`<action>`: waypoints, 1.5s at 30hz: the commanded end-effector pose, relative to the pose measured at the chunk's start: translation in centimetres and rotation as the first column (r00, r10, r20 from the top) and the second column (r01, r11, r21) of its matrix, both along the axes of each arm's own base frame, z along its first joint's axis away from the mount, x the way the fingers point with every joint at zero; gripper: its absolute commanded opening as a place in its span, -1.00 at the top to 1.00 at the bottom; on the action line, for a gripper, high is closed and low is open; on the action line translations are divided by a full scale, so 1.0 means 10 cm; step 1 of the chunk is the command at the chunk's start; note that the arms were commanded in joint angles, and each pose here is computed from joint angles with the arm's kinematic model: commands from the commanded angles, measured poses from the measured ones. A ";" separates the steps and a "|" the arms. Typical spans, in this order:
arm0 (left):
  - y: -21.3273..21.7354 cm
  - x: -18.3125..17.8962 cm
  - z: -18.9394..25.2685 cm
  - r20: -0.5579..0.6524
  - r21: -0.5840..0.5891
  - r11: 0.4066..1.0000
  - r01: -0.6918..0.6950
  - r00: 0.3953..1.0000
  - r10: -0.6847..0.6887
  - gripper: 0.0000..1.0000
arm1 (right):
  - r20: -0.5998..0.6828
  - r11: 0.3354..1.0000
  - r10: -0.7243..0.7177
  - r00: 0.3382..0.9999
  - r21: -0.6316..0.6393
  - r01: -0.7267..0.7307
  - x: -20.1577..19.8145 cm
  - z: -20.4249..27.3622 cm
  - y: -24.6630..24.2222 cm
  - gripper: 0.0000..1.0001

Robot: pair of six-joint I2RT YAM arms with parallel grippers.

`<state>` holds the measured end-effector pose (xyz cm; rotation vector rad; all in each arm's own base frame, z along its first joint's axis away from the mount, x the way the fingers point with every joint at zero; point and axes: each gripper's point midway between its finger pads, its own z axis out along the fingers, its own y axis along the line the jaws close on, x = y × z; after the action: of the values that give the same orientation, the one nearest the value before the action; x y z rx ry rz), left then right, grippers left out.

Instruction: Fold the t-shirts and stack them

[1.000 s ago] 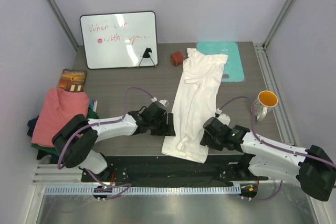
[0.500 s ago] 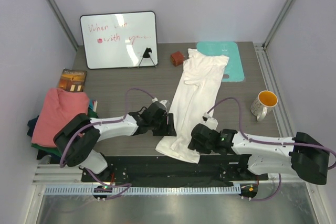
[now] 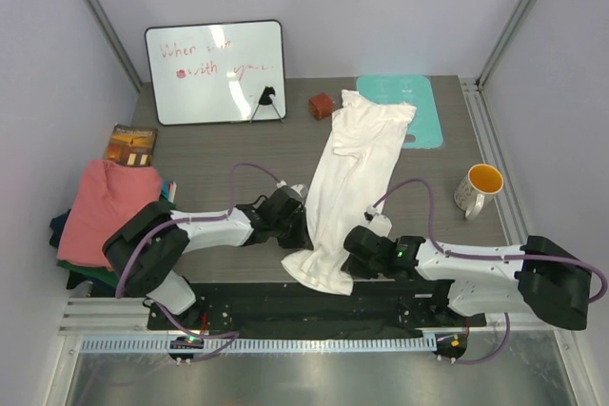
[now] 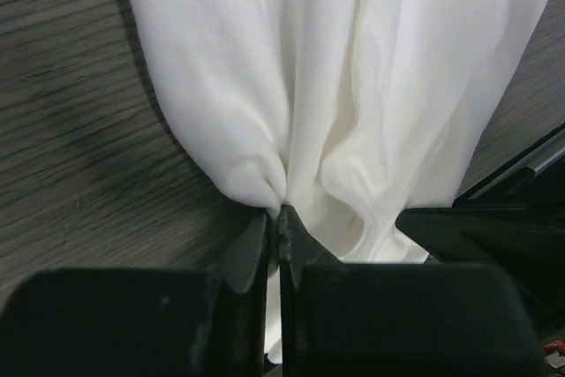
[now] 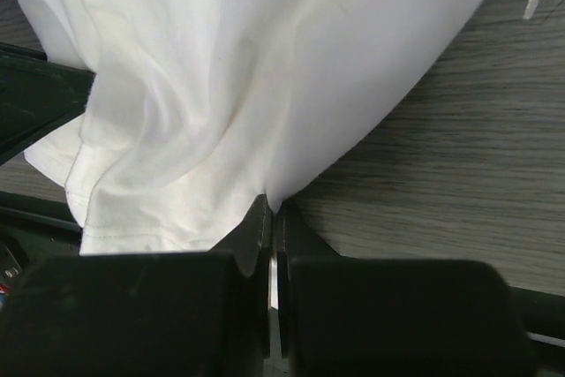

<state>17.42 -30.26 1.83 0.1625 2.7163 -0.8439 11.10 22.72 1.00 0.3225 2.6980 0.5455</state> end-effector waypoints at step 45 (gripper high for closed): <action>0.05 1.01 0.88 0.205 0.211 0.975 -0.072 0.978 0.028 0.99 | 0.394 0.968 -0.041 0.918 -0.212 0.134 0.91 1.10 -0.41 0.95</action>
<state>24.56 -29.27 8.45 0.2013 2.6762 -0.4868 17.72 18.76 9.53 0.2253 2.4180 0.2679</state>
